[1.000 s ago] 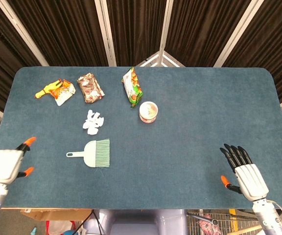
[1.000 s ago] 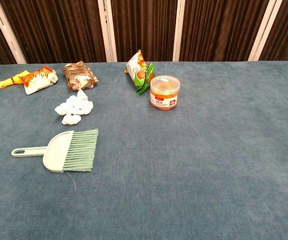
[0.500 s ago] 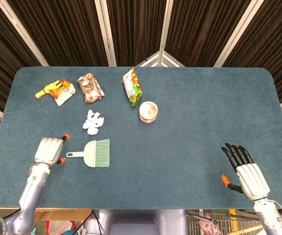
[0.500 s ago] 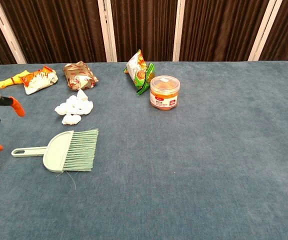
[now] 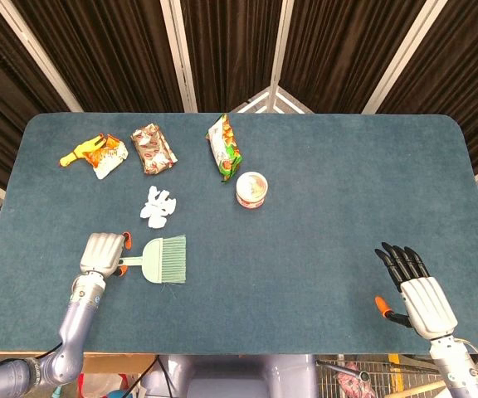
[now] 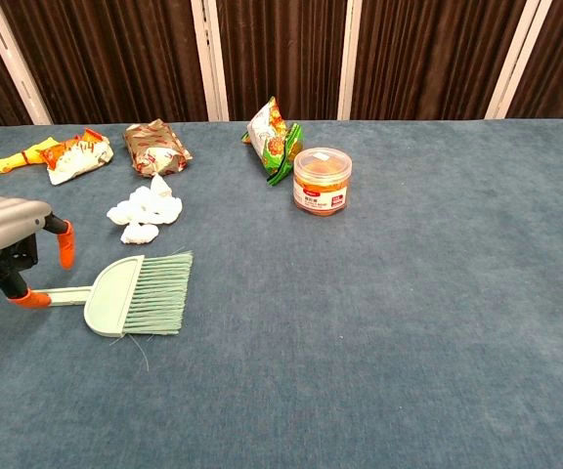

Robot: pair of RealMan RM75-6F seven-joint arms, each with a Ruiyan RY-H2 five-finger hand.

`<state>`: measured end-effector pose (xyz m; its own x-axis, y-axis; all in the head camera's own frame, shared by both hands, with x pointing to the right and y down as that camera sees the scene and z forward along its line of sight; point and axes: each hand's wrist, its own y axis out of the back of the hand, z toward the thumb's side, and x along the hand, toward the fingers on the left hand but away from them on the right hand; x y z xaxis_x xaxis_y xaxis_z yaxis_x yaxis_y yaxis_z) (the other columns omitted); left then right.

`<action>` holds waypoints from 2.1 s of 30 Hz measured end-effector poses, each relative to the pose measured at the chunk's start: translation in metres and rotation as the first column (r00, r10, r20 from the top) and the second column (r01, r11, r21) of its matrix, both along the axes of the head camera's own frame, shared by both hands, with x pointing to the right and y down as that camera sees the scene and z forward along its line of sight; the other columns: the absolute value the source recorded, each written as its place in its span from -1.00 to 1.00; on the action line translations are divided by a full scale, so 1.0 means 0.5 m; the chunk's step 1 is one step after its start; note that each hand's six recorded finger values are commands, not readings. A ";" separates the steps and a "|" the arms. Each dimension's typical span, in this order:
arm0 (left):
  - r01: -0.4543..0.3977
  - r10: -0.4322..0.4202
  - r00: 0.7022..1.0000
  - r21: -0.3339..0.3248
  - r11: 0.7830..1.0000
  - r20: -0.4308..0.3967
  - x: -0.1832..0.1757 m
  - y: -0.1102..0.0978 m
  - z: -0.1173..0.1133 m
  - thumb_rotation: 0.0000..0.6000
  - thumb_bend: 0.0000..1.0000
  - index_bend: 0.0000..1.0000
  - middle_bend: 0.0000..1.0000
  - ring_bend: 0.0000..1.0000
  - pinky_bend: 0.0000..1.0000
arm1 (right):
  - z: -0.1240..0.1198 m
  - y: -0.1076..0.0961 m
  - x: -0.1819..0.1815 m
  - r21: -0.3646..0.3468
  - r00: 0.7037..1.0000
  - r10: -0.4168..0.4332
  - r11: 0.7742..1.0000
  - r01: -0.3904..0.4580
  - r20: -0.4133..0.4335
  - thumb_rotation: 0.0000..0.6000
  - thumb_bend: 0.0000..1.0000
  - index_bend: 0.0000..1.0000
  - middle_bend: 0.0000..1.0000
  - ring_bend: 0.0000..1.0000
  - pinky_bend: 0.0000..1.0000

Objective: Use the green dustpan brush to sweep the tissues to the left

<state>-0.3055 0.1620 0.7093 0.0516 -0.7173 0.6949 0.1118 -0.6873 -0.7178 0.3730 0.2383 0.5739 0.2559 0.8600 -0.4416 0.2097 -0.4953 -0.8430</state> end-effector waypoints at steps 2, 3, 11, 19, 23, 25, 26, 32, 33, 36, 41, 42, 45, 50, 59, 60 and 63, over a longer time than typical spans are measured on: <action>0.002 -0.002 1.000 -0.010 1.000 -0.007 0.009 0.004 0.004 1.00 -0.33 -0.09 0.99 1.00 0.97 | 0.000 0.000 0.000 -0.001 1.000 0.001 1.000 -0.001 0.000 1.00 -0.31 -1.00 -1.00 -1.00 -1.00; 0.001 -0.001 1.000 -0.014 1.000 -0.008 0.012 0.006 0.005 1.00 -0.33 -0.09 0.99 1.00 0.97 | 0.000 0.000 0.000 -0.001 1.000 0.001 1.000 -0.001 0.000 1.00 -0.31 -1.00 -1.00 -1.00 -1.00; -0.005 0.005 1.000 -0.035 0.999 -0.004 0.022 0.018 0.015 1.00 -0.28 -0.10 0.99 1.00 0.97 | 0.000 0.000 0.000 0.000 1.000 0.001 1.000 -0.001 0.000 1.00 -0.31 -1.00 -1.00 -1.00 -1.00; 0.011 -0.011 1.000 -0.058 0.998 0.006 0.024 0.025 0.031 1.00 0.02 -0.03 0.99 1.00 0.97 | 0.000 0.000 0.001 -0.001 1.000 0.004 1.000 -0.004 0.002 1.00 -0.31 -1.00 -1.00 -1.00 -1.00; 0.018 -0.017 1.000 -0.066 0.998 0.012 0.023 0.028 0.035 1.00 0.38 0.22 1.00 1.00 0.98 | -0.001 -0.001 0.000 0.001 1.000 0.003 1.000 -0.003 0.002 1.00 -0.31 -1.00 -1.00 -1.00 -1.00; 0.021 -0.020 1.000 -0.065 0.998 0.013 0.022 0.029 0.035 1.00 0.53 0.35 1.00 1.00 0.98 | -0.001 -0.001 0.001 0.001 1.000 0.004 1.000 -0.004 0.002 1.00 -0.31 -1.00 -1.00 -1.00 -1.00; 0.024 -0.023 1.000 -0.064 0.998 0.012 0.022 0.029 0.034 1.00 0.56 0.39 1.00 1.00 0.98 | -0.001 -0.001 0.001 0.001 1.000 0.004 1.000 -0.004 0.002 1.00 -0.31 -1.00 -1.00 -1.00 -1.00; 0.019 -0.019 1.000 -0.022 1.000 -0.009 0.023 0.017 0.014 1.00 0.62 0.45 1.00 1.00 0.98 | -0.001 0.000 0.002 0.001 1.000 0.007 1.000 -0.007 0.002 1.00 -0.31 -1.00 -1.00 -1.00 -1.00; 0.019 -0.019 1.000 -0.008 1.000 -0.015 0.023 0.012 0.008 1.00 0.62 0.45 1.00 1.00 0.98 | -0.001 0.000 0.002 0.000 1.000 0.008 1.000 -0.008 0.002 1.00 -0.31 -1.00 -1.00 -1.00 -1.00; 0.022 -0.021 0.999 0.033 0.999 -0.034 0.025 -0.008 -0.018 1.00 0.64 0.48 1.00 1.00 0.98 | 0.000 0.000 0.002 -0.003 1.000 0.007 1.000 -0.007 0.001 1.00 -0.31 -1.00 -1.00 -1.00 -1.00; 0.016 -0.010 0.998 0.099 0.995 -0.057 0.030 -0.053 -0.070 1.00 0.64 0.50 1.00 1.00 0.98 | -0.001 0.000 0.001 -0.002 1.000 0.008 1.000 -0.008 0.002 1.00 -0.31 -1.00 -1.00 -1.00 -1.00; 0.014 -0.007 0.998 0.109 0.994 -0.059 0.032 -0.062 -0.079 1.00 0.64 0.50 1.00 1.00 0.98 | -0.001 0.000 0.001 -0.001 1.000 0.008 1.000 -0.008 0.002 1.00 -0.31 -1.00 -1.00 -1.00 -1.00; -0.006 0.014 0.998 0.148 0.989 -0.055 0.039 -0.092 -0.105 1.00 0.64 0.51 1.00 1.00 0.98 | -0.001 0.000 0.002 -0.002 1.000 0.010 1.000 -0.010 0.002 1.00 -0.31 -1.00 -1.00 -1.00 -1.00; -0.061 0.070 0.997 0.212 0.975 -0.038 0.069 -0.144 -0.138 1.00 0.65 0.53 1.00 1.00 0.98 | 0.000 0.000 0.002 -0.006 1.000 0.012 1.000 -0.012 0.003 1.00 -0.31 -1.00 -1.00 -1.00 -1.00; -0.108 0.117 0.993 0.299 0.948 -0.013 0.139 -0.242 -0.166 1.00 0.64 0.54 1.00 1.00 0.98 | 0.003 -0.005 0.006 -0.014 1.000 0.030 0.999 -0.030 0.008 1.00 -0.31 -1.00 -1.00 -1.00 -1.00; -0.109 0.118 0.993 0.303 0.947 -0.009 0.143 -0.249 -0.165 1.00 0.65 0.54 1.00 1.00 0.98 | 0.003 -0.005 0.006 -0.015 0.999 0.033 0.999 -0.033 0.010 1.00 -0.31 -1.00 -1.00 -1.00 -1.00; -0.115 0.117 0.993 0.307 0.945 0.013 0.156 -0.272 -0.155 1.00 0.65 0.54 1.00 1.00 0.98 | 0.002 -0.006 0.008 -0.017 0.999 0.040 0.999 -0.040 0.016 1.00 -0.31 -1.00 -1.00 -1.00 -1.00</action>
<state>-0.2273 0.0262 0.6317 0.1501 -0.8847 0.4414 0.1728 -0.4161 -0.8928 0.3769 0.2351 0.5749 0.2289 0.8620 -0.4523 0.2437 -0.5005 -0.8307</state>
